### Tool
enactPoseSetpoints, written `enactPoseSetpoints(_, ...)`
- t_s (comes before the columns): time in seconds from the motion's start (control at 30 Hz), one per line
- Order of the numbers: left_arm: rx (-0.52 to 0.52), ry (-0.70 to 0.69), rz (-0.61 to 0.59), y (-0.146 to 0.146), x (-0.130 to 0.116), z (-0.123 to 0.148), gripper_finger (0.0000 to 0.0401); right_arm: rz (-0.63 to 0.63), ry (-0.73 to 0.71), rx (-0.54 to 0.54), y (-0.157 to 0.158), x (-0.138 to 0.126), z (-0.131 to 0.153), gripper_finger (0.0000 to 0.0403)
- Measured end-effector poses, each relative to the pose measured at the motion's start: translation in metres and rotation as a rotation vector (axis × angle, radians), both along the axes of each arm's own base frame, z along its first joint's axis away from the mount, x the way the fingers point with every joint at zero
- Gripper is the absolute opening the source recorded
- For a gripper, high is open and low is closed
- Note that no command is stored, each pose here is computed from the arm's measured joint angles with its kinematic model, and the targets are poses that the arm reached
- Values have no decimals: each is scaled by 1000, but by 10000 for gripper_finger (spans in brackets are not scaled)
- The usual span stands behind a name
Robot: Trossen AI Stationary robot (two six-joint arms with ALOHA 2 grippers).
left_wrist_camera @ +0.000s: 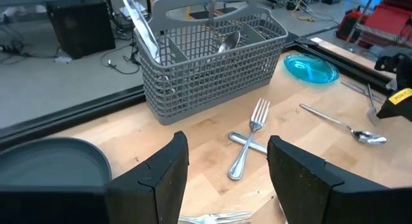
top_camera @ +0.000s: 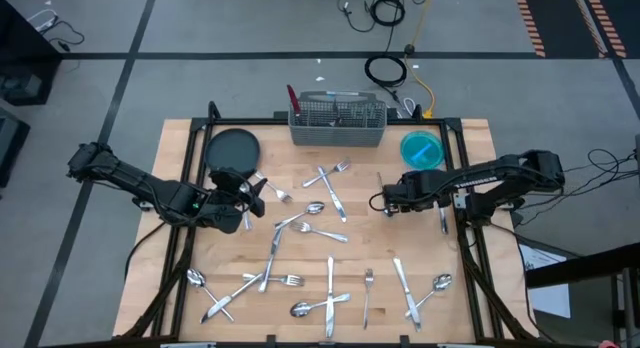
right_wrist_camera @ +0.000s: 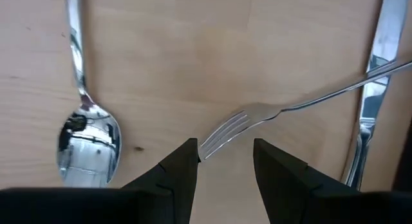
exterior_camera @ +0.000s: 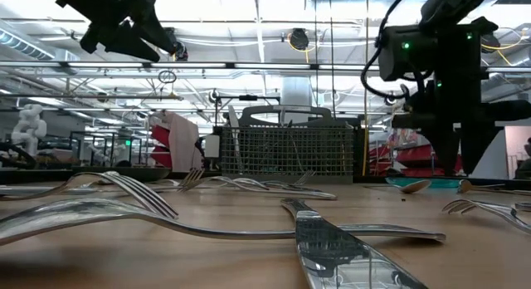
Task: Sort silverware
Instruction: Put the fork into the silverware organizer
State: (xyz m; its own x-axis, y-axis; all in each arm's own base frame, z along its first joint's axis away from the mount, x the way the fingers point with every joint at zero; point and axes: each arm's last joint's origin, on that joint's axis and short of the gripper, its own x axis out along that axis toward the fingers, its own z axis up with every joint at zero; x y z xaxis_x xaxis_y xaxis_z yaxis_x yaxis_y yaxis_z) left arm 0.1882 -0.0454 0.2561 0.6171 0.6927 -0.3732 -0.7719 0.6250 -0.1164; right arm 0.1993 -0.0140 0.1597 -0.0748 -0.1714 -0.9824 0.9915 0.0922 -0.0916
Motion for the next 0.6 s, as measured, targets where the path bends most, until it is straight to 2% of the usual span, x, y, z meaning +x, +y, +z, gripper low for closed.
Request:
enactPoseSetpoints(0.23,13,17,-8,0,0,0,212,-19,109,28,0,7,-23,132)
enactPoseSetpoints(0.33,37,43,-23,0,0,0,212,-6,110,31,-1,13,-32,94)
enactPoseSetpoints(0.47,50,57,-30,0,0,0,212,48,124,49,-3,19,-42,17)
enactPoseSetpoints(0.6,51,58,-31,0,0,0,212,65,126,49,-2,19,-41,4)
